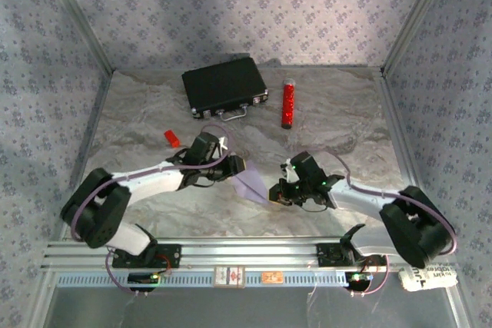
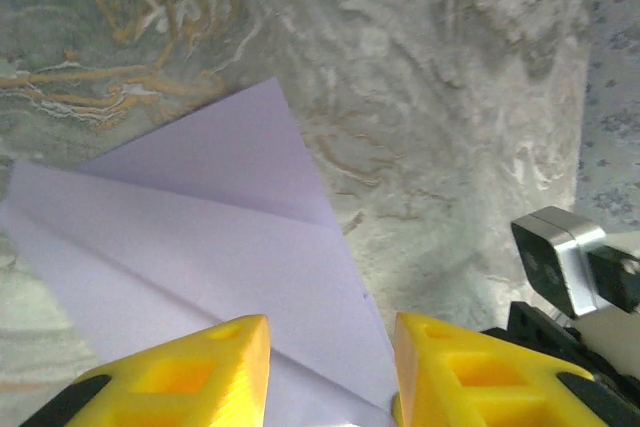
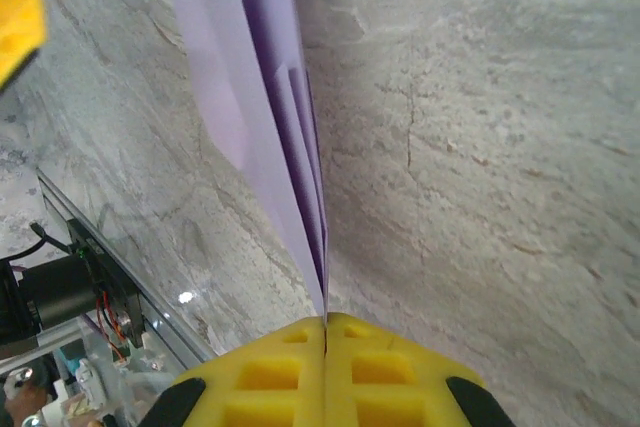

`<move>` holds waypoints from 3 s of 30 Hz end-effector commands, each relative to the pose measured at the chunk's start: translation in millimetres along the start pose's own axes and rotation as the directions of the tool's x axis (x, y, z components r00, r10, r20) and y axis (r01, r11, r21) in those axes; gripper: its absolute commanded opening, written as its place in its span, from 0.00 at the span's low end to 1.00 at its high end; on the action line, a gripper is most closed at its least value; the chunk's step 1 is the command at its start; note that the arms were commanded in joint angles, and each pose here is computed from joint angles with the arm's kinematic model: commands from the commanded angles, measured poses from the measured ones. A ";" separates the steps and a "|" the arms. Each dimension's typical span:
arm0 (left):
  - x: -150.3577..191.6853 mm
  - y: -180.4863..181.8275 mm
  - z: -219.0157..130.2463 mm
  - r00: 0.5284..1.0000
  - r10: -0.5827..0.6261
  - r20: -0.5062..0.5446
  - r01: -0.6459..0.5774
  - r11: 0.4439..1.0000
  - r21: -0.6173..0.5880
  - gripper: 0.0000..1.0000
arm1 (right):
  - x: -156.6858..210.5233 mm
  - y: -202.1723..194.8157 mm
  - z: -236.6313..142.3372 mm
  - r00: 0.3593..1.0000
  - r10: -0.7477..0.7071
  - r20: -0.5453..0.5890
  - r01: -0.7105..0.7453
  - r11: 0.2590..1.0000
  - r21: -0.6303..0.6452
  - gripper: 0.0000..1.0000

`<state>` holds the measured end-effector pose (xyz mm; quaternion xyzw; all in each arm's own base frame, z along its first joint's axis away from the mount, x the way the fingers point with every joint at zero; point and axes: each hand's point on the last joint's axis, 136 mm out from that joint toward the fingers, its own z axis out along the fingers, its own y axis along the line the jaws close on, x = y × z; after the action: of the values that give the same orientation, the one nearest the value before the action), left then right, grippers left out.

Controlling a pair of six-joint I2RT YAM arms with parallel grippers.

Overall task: Fold a paper plane with a square sheet of paper (pick it up from the middle)
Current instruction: Turn over the paper at the center of the table.

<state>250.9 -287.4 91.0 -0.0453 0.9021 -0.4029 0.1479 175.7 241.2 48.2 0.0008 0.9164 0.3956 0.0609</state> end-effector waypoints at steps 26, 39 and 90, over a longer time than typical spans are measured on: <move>24.8 36.8 -68.8 0.995 -0.002 0.103 -0.003 0.999 0.050 0.35 | -9.4 -8.7 -55.4 0.980 -0.075 0.186 0.025 0.966 0.256 0.04; 14.9 36.9 -70.0 0.995 -0.010 0.102 0.005 0.999 0.051 0.35 | -31.3 5.8 -48.9 0.979 -0.167 0.118 0.117 0.931 0.345 0.04; -27.4 54.9 -90.5 0.980 -0.133 0.145 0.135 0.991 -0.004 0.43 | -31.5 11.9 -46.8 0.778 -0.526 -0.344 0.529 0.252 0.810 0.10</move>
<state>251.7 -183.7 110.8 -0.1302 0.8882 -0.4011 0.1824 208.5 197.9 100.8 -0.2685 0.9207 -0.2094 0.1906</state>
